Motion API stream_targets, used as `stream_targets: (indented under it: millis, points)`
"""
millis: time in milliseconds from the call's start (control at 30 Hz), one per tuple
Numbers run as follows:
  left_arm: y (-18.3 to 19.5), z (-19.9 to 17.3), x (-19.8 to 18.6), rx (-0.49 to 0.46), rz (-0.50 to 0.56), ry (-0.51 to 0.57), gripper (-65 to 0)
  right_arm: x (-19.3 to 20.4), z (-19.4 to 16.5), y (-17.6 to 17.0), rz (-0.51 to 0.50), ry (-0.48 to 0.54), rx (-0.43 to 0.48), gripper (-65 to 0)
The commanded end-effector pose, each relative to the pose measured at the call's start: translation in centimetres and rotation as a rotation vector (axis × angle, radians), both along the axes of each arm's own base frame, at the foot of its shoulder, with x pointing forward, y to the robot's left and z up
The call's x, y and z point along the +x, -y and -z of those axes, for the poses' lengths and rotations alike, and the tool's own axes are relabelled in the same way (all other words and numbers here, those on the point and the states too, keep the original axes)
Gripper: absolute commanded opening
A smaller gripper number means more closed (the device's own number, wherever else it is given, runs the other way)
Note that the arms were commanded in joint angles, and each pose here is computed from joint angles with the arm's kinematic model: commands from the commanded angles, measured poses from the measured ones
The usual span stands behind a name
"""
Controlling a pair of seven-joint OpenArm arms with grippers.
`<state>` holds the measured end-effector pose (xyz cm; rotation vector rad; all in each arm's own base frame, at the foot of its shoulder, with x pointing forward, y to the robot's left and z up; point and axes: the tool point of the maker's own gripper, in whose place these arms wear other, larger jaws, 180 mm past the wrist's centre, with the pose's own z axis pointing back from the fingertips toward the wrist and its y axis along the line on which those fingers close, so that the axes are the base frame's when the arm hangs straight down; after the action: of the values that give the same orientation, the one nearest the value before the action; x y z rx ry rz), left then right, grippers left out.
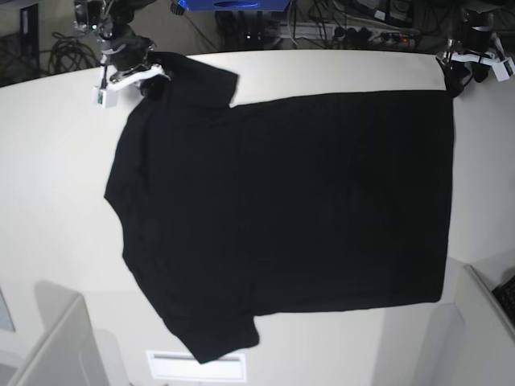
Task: Fold the T-shirt properly
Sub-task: 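Pull the grasped collar-side edge toward the robot with both grippers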
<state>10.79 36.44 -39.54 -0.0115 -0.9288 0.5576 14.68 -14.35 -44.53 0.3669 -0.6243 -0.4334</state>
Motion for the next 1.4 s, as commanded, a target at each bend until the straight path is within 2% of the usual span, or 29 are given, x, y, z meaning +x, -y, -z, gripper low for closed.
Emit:
stream_targets:
  millis: [0,133,300,600,633,700,833,933,967,1367]
  points:
    - [-0.3,-1.1,1.0,0.014,0.008,0.047,-10.9,-1.2,0.6,0.1,-0.019,-0.052,-0.013,-65.0]
    - [0.1,0.0,1.8,-0.021,-0.002,0.055,-10.2,-1.2,0.6,0.1,-0.019,-0.052,-0.013,-65.0]
    - [2.2,2.1,2.4,-0.084,0.036,0.026,-10.2,-1.2,0.6,0.2,-0.017,-0.052,-0.014,-65.0]
    - [2.7,2.8,3.6,-0.113,0.029,0.043,-10.5,-1.2,0.6,0.2,-0.017,-0.052,-0.014,-65.0]
    - [2.7,2.8,3.6,-0.113,0.029,0.044,-12.3,-1.1,0.6,0.2,-0.017,-0.05,-0.014,-65.0]
    - [2.7,2.7,3.7,-0.113,0.029,0.046,-20.6,-1.1,0.6,0.2,-0.017,-0.05,-0.014,-65.0]
    - [2.5,2.6,3.8,-0.109,0.031,0.047,-42.1,-1.1,0.6,0.2,-0.017,-0.049,-0.015,-65.0]
    - [2.5,2.6,3.9,-0.107,0.033,0.048,-61.4,-1.1,0.6,0.2,-0.016,-0.047,-0.015,-65.0]
    - [2.5,2.6,3.7,-0.106,0.033,0.045,-65.0,-1.0,0.6,0.2,-0.015,-0.046,-0.016,-65.0]
    - [1.4,2.4,1.7,-0.073,0.044,-0.006,-65.0,-1.2,-0.2,0.1,-0.02,-0.033,-0.016,-65.0]
